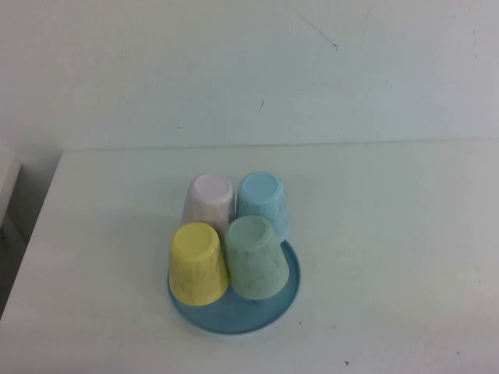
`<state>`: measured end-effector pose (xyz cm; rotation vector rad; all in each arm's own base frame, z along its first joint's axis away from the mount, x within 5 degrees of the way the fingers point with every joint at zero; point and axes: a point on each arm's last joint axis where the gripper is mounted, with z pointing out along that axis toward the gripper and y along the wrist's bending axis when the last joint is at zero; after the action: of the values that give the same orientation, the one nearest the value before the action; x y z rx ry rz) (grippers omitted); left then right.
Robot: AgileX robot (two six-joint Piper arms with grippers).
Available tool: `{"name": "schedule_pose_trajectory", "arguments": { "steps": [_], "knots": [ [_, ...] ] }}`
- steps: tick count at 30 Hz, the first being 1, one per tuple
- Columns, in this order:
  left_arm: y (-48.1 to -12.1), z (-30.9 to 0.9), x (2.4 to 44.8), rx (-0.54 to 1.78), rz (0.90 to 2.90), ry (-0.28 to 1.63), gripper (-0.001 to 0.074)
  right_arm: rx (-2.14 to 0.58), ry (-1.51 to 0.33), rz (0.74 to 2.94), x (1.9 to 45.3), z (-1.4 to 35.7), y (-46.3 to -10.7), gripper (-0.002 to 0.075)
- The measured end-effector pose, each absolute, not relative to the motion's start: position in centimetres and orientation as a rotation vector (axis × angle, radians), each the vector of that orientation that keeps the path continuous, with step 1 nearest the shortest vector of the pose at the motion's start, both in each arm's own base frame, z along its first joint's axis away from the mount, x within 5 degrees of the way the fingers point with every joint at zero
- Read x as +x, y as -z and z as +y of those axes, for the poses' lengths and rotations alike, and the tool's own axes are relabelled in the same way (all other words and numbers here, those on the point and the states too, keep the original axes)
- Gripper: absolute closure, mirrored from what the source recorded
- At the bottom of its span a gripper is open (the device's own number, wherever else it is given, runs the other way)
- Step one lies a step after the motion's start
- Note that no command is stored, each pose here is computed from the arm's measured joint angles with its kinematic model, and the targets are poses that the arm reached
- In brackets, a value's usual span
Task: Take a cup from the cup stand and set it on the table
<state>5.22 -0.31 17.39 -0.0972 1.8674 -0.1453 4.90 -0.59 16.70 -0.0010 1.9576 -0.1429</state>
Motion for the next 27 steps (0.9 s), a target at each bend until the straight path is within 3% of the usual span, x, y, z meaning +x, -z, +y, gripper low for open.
{"name": "schedule_pose_trajectory", "arguments": {
  "steps": [20, 27],
  "knots": [
    [-17.4, -0.3, 5.3, -0.097, 1.856, 0.146, 0.0738, -0.004, 0.147, 1.945, 5.0, -0.6, -16.7, 0.0729],
    [-19.3, -0.3, 5.7, -0.088, 1.622, 0.157, 0.0738, -0.012, 0.158, 1.703, 5.6, -0.6, -18.6, 0.0729]
  ]
}}
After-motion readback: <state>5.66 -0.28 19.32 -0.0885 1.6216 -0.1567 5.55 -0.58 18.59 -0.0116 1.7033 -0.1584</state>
